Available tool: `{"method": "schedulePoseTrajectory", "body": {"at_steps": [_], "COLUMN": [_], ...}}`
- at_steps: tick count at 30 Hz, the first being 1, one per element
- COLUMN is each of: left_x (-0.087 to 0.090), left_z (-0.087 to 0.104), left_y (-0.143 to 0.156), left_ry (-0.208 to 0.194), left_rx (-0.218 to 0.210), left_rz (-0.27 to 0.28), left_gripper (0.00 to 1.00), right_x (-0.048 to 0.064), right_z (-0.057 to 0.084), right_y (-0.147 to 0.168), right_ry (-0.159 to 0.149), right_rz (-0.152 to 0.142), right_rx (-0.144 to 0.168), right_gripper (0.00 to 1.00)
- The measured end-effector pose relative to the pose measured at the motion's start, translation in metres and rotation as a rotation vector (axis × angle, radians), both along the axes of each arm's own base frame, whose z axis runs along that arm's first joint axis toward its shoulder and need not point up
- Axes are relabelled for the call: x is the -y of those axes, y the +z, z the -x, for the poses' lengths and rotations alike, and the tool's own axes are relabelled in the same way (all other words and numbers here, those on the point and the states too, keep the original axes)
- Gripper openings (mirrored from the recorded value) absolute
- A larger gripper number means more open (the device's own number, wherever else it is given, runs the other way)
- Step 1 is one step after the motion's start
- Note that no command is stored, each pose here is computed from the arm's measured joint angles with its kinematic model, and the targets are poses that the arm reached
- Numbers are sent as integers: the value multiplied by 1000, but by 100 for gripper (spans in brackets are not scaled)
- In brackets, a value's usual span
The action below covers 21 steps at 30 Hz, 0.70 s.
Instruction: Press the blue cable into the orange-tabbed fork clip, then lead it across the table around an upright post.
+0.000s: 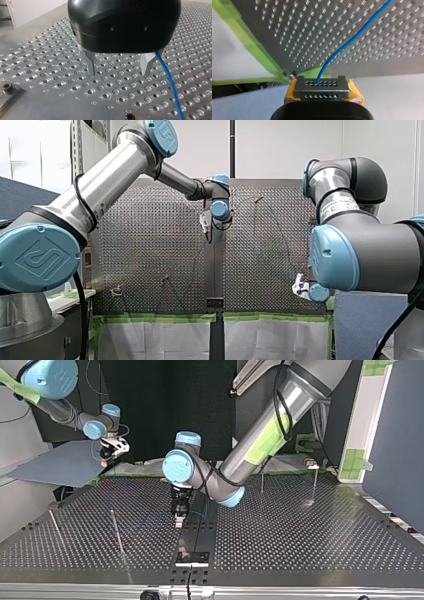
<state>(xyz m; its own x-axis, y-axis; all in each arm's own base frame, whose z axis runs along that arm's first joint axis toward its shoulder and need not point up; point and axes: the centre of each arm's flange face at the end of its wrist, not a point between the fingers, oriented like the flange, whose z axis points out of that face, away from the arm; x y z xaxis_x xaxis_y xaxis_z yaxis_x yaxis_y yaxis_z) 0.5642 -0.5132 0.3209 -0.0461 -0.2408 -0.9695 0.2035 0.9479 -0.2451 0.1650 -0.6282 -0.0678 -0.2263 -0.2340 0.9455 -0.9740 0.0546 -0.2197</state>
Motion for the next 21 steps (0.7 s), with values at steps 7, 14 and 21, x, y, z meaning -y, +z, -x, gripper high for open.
{"method": "schedulePoseTrajectory", "body": {"at_steps": [7, 14, 21], "left_x": [0, -1, 0], "left_z": [0, -1, 0], "left_y": [0, 0, 0], "left_ry": [1, 1, -1], "left_rx": [0, 0, -1], "left_rz": [0, 0, -1], "left_gripper": [87, 87, 87], "right_x": [-4, -11, -27], "right_z": [16, 28, 36], "right_y": [-41, -78, -116], "right_ry": [-23, -41, -53], "right_rz": [-30, -73, -126], "right_rx": [-4, -7, -10], "right_gripper": [0, 0, 0]}}
